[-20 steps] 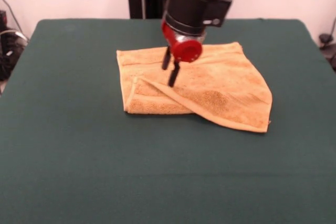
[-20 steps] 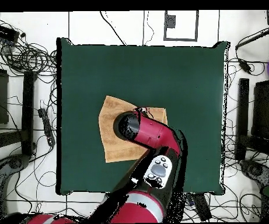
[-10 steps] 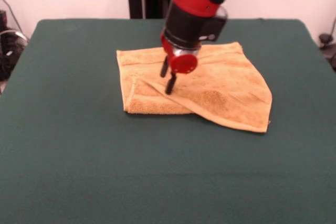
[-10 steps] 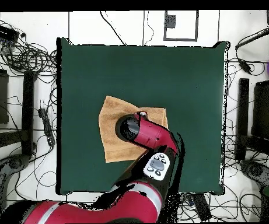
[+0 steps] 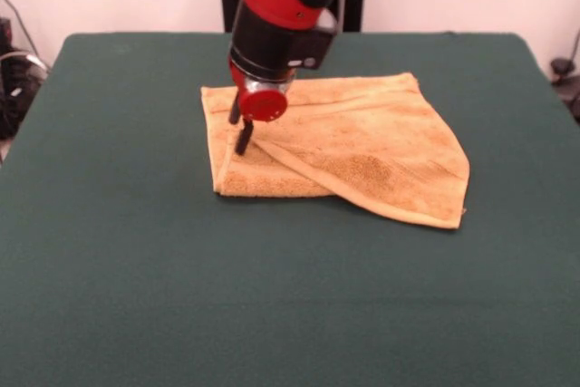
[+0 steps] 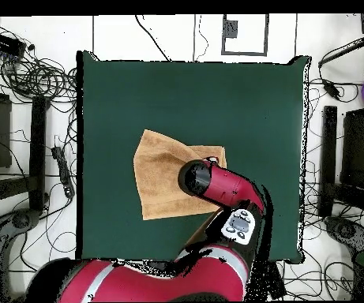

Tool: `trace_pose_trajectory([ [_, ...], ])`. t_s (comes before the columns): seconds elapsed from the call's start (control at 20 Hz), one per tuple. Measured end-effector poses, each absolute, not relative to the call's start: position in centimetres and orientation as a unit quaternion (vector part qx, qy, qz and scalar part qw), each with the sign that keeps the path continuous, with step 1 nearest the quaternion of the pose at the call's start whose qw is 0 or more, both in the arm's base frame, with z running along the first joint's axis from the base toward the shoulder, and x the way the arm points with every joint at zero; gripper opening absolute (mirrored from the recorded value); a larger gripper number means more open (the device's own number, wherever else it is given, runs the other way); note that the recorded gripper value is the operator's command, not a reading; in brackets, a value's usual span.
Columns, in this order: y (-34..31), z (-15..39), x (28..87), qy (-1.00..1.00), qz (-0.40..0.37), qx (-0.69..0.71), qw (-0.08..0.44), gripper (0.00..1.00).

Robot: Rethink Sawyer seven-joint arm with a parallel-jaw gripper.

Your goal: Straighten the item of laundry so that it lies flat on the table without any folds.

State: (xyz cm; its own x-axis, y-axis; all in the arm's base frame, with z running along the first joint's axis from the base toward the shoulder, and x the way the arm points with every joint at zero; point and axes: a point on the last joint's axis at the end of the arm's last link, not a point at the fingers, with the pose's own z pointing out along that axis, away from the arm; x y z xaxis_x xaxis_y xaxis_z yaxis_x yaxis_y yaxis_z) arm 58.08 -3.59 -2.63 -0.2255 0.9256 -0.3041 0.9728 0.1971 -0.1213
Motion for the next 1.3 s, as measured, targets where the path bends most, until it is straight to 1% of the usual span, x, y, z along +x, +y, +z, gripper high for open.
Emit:
trace_pose_trajectory([
  [0.2,-4.0,-3.0,58.2,0.766,-0.139,0.622,0.084,1.0],
  [0.5,-3.5,-4.4,58.6,0.766,-0.123,0.622,0.108,1.0],
  [1.1,-3.4,-4.3,58.3,0.763,-0.121,0.625,0.111,1.0],
  [1.15,-3.4,-4.3,58.4,0.763,-0.121,0.625,0.112,0.0],
  [1.3,-3.3,-4.2,58.5,0.764,-0.12,0.624,0.114,0.0],
])
